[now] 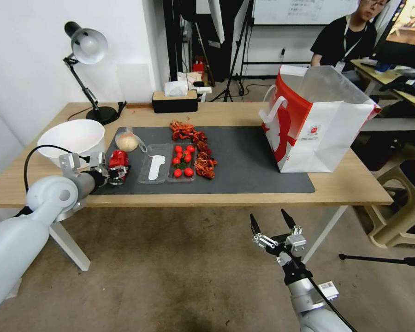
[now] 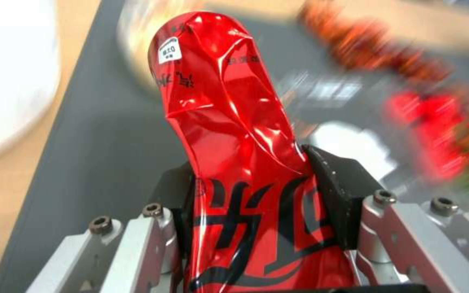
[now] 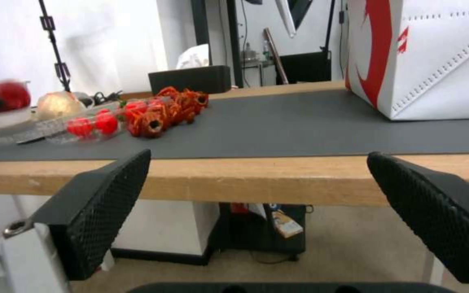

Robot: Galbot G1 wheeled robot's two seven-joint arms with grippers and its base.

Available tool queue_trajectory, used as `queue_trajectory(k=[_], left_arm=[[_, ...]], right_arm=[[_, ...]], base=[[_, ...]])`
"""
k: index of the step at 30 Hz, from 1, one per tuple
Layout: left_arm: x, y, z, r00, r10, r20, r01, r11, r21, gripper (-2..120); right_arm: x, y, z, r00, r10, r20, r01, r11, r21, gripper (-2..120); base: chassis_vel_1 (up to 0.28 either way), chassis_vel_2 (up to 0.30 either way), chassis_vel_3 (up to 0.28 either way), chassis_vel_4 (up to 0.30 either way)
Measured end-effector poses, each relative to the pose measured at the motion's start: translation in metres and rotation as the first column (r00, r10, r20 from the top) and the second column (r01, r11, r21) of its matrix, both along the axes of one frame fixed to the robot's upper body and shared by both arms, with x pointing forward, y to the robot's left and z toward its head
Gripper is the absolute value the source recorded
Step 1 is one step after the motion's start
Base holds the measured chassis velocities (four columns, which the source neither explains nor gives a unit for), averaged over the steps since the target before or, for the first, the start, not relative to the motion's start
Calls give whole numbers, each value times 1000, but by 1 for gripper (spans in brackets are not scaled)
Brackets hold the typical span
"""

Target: Pick up the trash from the table and place it into the takeout bag.

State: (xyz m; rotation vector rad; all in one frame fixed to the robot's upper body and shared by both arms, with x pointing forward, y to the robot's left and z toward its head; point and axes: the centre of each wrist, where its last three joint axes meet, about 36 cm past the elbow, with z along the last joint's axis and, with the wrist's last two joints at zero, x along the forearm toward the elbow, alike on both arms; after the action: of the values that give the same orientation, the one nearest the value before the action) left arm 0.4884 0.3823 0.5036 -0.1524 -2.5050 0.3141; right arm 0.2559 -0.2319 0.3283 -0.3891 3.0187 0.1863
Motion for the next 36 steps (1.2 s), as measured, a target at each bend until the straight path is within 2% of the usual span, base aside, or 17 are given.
queue_trajectory(k=[2, 5, 6, 9, 10, 13, 14, 16, 17, 20, 24, 26, 27, 30, 31, 34, 36], left_arm=[[-2, -1, 2, 1000, -1, 20, 1, 1000, -11, 43], [-5, -7, 30, 989, -43, 142, 52, 997, -54, 43], [-5, -7, 30, 989, -43, 142, 52, 997, -54, 43], [3, -23, 76, 948, -131, 289, 164, 982, -91, 43], [3, -23, 76, 948, -131, 289, 164, 982, -91, 43], [35, -73, 125, 880, -263, 396, 322, 943, -90, 43], [35, -73, 125, 880, -263, 396, 322, 943, -90, 43], [51, -100, 150, 849, -306, 431, 377, 922, -87, 43], [72, -135, 181, 812, -344, 471, 428, 900, -81, 43], [87, -158, 192, 797, -366, 480, 454, 887, -77, 43], [108, -205, 198, 769, -427, 476, 515, 855, -64, 43], [119, -244, 201, 740, -471, 480, 557, 829, -47, 43], [119, -244, 201, 740, -471, 480, 557, 829, -47, 43], [132, -311, 207, 683, -534, 499, 625, 780, -20, 43], [132, -311, 207, 683, -534, 499, 625, 780, -20, 43], [144, -357, 219, 649, -557, 519, 653, 758, -3, 43], [148, -373, 224, 634, -565, 528, 663, 749, 6, 43]], right_arm=[[0, 1, 0, 1000, 0, -2, 0, 1000, 0, 100], [0, 3, 2, 1000, 3, 0, -3, 1000, 2, 100], [0, 3, 2, 1000, 3, 0, -3, 1000, 2, 100], [-1, 5, 6, 1000, 6, 4, -6, 1000, 3, 100], [-1, 5, 6, 1000, 6, 4, -6, 1000, 3, 100], [-3, 8, 9, 1000, 5, 8, -5, 1000, -2, 100], [-3, 8, 9, 1000, 5, 8, -5, 1000, -2, 100], [-4, 10, 11, 1000, 3, 8, -3, 1000, -4, 100], [-6, 13, 12, 1000, -2, 8, 2, 1000, -5, 100], [-7, 14, 13, 1000, -6, 6, 6, 1000, -5, 100], [-9, 16, 14, 1000, -13, 4, 13, 1000, -5, 100], [-8, 17, 15, 1000, -18, 4, 18, 1000, -5, 100], [-8, 17, 15, 1000, -18, 4, 18, 1000, -5, 100], [-9, 18, 14, 1000, -21, 3, 21, 1000, -5, 100], [-9, 18, 14, 1000, -21, 3, 21, 1000, -5, 100], [-13, 18, 11, 1000, -24, -5, 24, 1000, -8, 100], [-16, 19, 9, 1000, -26, -9, 26, 1000, -7, 100]], base=[[0, 0, 0, 0], [0, 0, 0, 0], [0, 0, 0, 0], [0, 0, 0, 0], [0, 0, 0, 0], [0, 0, 0, 0], [0, 0, 0, 0], [0, 0, 0, 0], [0, 0, 0, 0], [0, 0, 0, 0], [0, 0, 0, 0], [0, 0, 0, 0], [0, 0, 0, 0], [0, 0, 0, 0], [0, 0, 0, 0], [0, 0, 0, 0], [0, 0, 0, 0]])
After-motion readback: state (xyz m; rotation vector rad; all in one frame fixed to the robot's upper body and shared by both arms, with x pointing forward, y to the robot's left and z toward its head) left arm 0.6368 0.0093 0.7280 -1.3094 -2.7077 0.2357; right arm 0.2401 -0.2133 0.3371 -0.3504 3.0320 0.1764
